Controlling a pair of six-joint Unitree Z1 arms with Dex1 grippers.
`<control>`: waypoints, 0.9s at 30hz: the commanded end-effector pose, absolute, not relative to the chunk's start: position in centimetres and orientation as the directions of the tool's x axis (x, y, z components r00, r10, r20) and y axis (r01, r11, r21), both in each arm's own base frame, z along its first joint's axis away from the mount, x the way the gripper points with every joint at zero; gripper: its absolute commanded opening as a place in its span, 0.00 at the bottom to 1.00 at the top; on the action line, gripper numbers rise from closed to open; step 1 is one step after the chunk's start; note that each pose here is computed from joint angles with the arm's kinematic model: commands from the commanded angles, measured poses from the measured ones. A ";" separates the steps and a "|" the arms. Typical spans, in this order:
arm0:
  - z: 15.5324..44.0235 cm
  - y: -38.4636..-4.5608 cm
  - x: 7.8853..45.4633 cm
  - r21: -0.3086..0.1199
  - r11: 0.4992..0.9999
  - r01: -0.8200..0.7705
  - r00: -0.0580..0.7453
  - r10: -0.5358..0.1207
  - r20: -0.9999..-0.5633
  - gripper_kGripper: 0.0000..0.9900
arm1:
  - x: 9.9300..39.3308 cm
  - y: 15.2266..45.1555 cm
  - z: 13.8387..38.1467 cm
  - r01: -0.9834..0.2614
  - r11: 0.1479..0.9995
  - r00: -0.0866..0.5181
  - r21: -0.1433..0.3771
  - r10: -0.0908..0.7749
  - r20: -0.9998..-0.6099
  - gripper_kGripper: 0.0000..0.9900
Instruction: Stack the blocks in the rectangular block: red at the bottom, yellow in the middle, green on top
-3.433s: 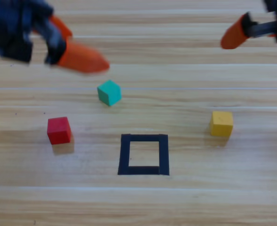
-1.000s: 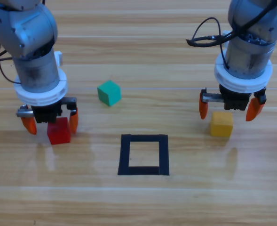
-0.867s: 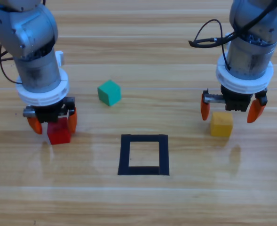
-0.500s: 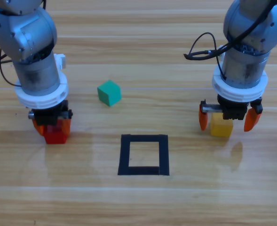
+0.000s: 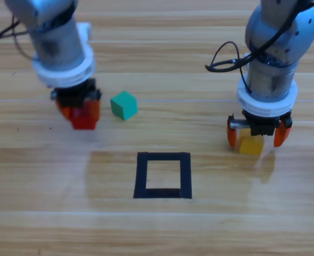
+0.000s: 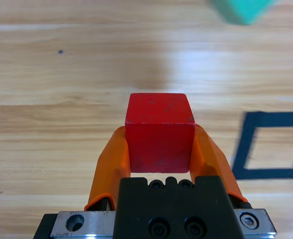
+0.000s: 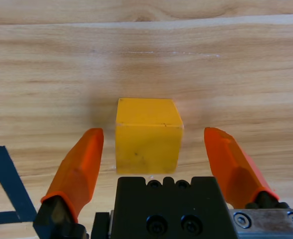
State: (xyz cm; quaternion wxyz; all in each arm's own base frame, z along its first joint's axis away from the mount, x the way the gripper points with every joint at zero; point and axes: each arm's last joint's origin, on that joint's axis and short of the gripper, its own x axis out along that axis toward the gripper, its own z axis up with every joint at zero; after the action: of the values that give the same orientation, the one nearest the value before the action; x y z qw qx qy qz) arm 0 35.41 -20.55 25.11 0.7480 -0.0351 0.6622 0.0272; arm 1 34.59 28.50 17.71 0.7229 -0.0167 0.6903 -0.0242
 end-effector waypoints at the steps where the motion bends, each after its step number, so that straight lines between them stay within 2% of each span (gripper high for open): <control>1: 24.7 -26.4 33.0 0.006 1.000 0.000 0.078 0.006 -0.997 0.00 | 35.9 28.1 13.8 0.020 0.992 -0.031 -0.123 -0.123 -0.992 0.82; 2: 24.5 -27.3 32.7 0.018 1.000 -0.003 0.062 0.018 -0.998 0.00 | 35.9 28.2 13.8 0.016 0.993 -0.043 -0.114 -0.113 -0.993 0.73; 3: 24.3 -28.3 32.1 0.029 1.000 0.002 0.048 0.029 -0.998 0.00 | 35.9 28.3 14.0 0.014 0.994 -0.047 -0.111 -0.110 -0.993 0.60; 6: 24.0 -30.4 30.7 0.020 1.000 0.016 0.043 0.019 -0.999 0.00 | 35.8 28.3 14.7 -0.010 0.996 -0.049 -0.086 -0.086 -0.995 0.24; 9: 23.4 -32.5 29.7 0.025 1.000 0.012 0.027 0.025 -0.999 0.00 | 35.6 28.2 15.5 -0.025 0.997 -0.046 -0.077 -0.078 -0.996 0.03; 10: 23.2 -32.9 29.4 0.027 1.000 0.006 0.021 0.027 -0.999 0.00 | 35.4 28.0 15.9 -0.026 0.997 -0.041 -0.075 -0.076 -0.996 0.00; 15: 21.7 -35.3 28.3 0.033 0.999 0.009 0.001 0.033 -0.999 0.00 | 34.3 26.9 18.6 -0.033 0.998 -0.016 -0.055 -0.056 -0.998 0.00; 23: 21.4 -36.3 27.9 0.024 1.000 0.000 0.001 0.024 -1.000 0.00 | 32.8 24.8 24.1 -0.020 0.999 0.034 0.046 0.047 -0.998 0.00; 27: 21.0 -36.6 28.1 0.026 1.000 -0.001 -0.001 0.026 -1.000 0.00 | 32.3 24.6 25.7 -0.016 0.995 0.029 0.098 0.099 -0.995 0.00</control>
State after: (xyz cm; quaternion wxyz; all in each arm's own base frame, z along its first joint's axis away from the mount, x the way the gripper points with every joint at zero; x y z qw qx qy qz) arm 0 28.30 -35.20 23.27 0.7191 -0.0067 0.6948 0.0039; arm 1 32.76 26.34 23.10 0.7175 -0.0039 0.6959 0.0308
